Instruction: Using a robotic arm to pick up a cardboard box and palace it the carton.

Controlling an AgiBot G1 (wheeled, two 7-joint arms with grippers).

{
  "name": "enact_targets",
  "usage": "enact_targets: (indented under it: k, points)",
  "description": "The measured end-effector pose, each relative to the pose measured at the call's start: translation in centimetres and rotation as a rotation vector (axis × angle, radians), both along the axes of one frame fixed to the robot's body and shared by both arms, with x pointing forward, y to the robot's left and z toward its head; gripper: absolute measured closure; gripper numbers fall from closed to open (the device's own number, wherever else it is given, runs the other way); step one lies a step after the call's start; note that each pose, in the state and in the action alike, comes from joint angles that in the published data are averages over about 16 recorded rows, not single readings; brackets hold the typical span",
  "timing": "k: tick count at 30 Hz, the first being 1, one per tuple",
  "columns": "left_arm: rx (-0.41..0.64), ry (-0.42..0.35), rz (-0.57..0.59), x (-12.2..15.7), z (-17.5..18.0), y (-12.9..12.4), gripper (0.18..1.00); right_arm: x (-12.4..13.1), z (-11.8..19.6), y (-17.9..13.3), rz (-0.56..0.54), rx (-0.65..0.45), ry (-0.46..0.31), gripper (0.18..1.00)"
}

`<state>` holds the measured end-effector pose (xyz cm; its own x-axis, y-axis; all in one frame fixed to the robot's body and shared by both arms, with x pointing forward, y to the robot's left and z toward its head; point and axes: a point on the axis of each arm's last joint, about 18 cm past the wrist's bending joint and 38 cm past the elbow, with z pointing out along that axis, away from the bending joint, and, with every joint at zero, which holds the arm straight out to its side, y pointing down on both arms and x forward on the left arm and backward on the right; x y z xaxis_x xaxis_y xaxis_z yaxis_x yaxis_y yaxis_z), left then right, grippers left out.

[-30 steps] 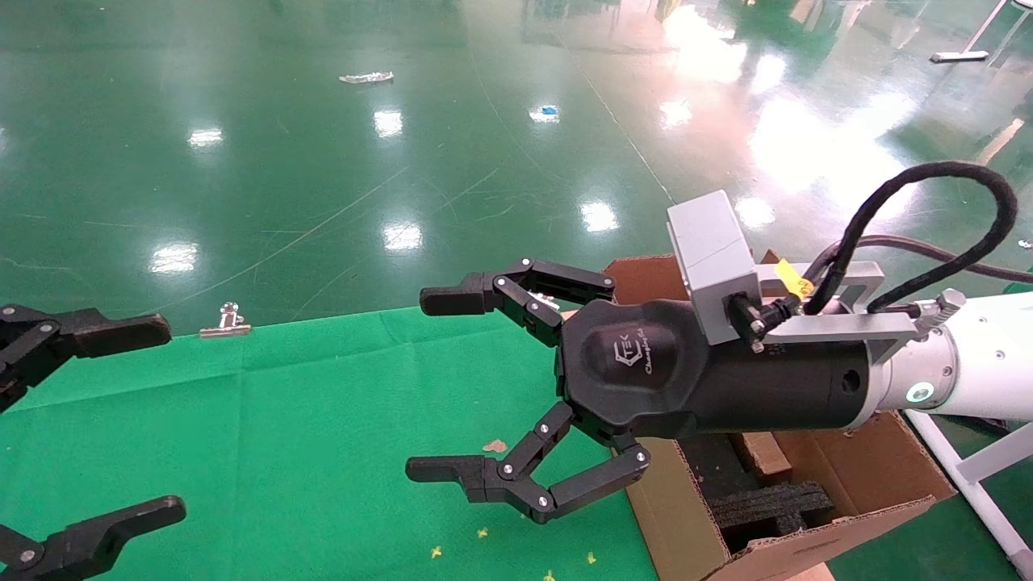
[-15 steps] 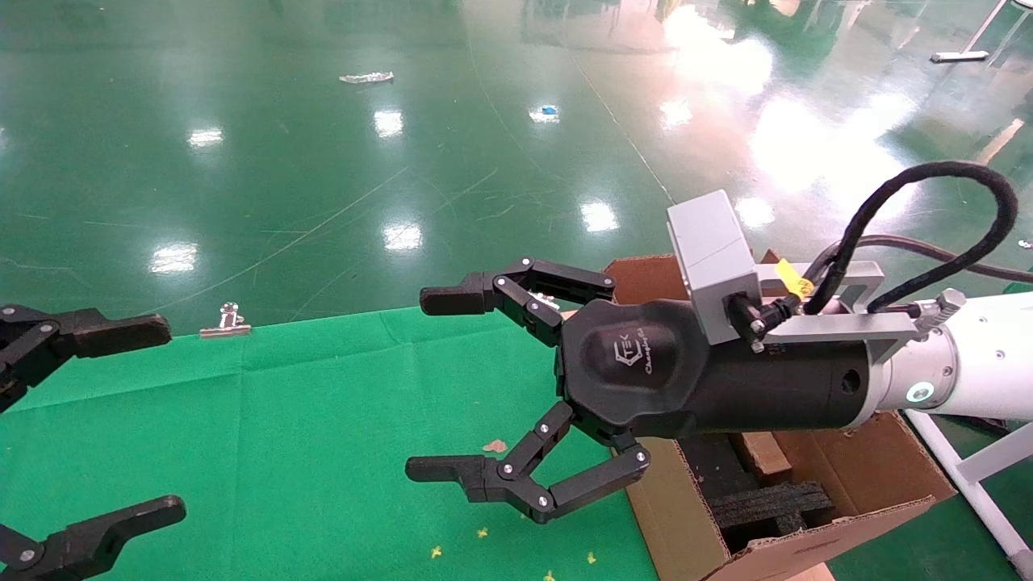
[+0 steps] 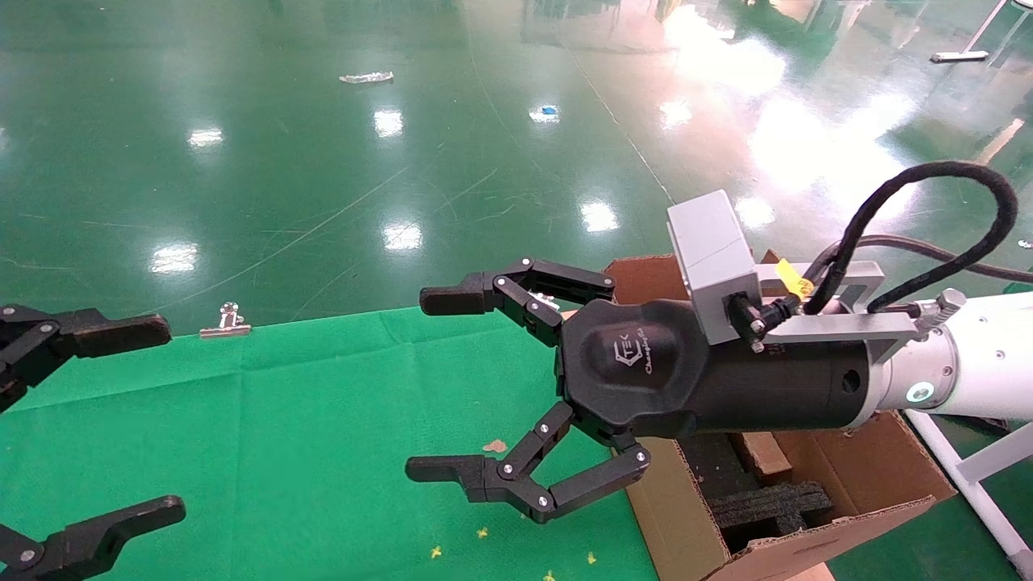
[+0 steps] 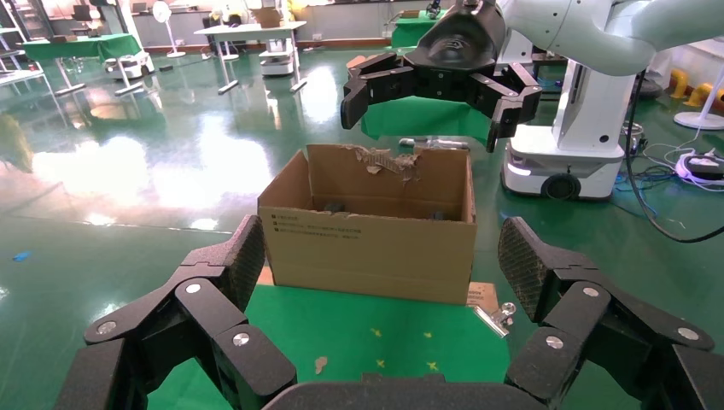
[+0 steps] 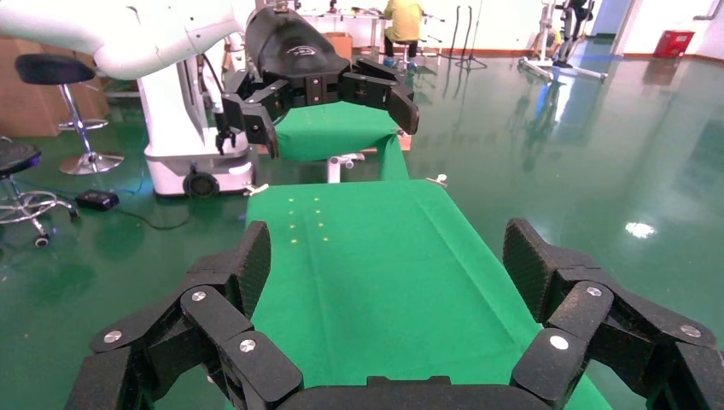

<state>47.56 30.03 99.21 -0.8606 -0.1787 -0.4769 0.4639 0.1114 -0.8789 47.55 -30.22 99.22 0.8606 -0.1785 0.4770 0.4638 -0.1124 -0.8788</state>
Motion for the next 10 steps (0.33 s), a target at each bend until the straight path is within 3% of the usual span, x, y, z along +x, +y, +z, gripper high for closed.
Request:
enact_targets:
  k: [10]
  points:
    - [0.0,0.0,0.0,0.0,0.0,0.0,0.184,0.0,0.0,0.0,0.0,0.0,0.0,0.179]
